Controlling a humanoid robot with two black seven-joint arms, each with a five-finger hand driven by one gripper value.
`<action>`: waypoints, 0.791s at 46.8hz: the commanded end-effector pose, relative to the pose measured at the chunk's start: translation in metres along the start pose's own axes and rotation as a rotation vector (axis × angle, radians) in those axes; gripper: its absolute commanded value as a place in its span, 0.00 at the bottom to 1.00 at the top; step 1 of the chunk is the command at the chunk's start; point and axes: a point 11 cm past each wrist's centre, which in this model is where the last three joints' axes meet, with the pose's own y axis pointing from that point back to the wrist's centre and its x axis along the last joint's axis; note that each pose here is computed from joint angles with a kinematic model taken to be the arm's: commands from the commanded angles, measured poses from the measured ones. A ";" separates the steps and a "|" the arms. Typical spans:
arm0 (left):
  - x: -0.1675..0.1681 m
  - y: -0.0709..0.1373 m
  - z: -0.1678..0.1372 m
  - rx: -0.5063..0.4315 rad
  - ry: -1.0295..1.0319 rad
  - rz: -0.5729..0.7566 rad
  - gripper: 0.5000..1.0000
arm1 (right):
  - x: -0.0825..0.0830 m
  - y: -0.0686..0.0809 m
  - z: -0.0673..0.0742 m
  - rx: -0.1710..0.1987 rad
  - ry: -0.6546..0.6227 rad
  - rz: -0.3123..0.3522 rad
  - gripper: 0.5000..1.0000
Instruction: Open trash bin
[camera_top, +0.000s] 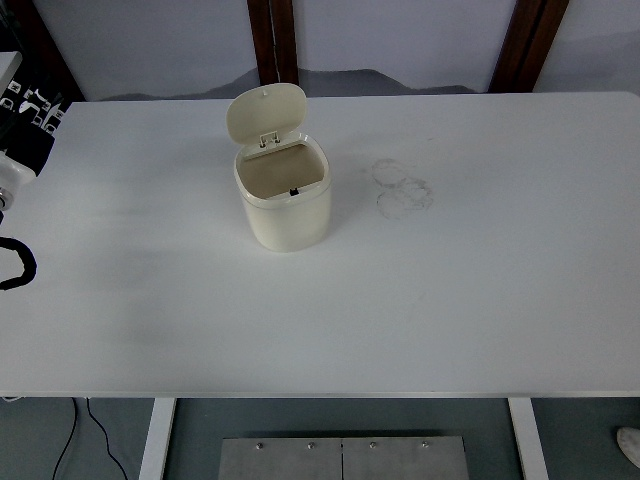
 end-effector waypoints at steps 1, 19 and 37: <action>0.005 0.004 0.001 -0.022 0.012 0.002 1.00 | 0.000 0.000 0.000 0.000 0.000 0.000 0.98; 0.015 0.011 -0.020 0.003 0.028 0.037 1.00 | 0.000 0.000 0.000 0.000 0.000 0.000 0.98; 0.022 0.017 -0.025 0.013 0.029 0.054 1.00 | 0.000 0.000 0.000 0.000 0.000 0.000 0.98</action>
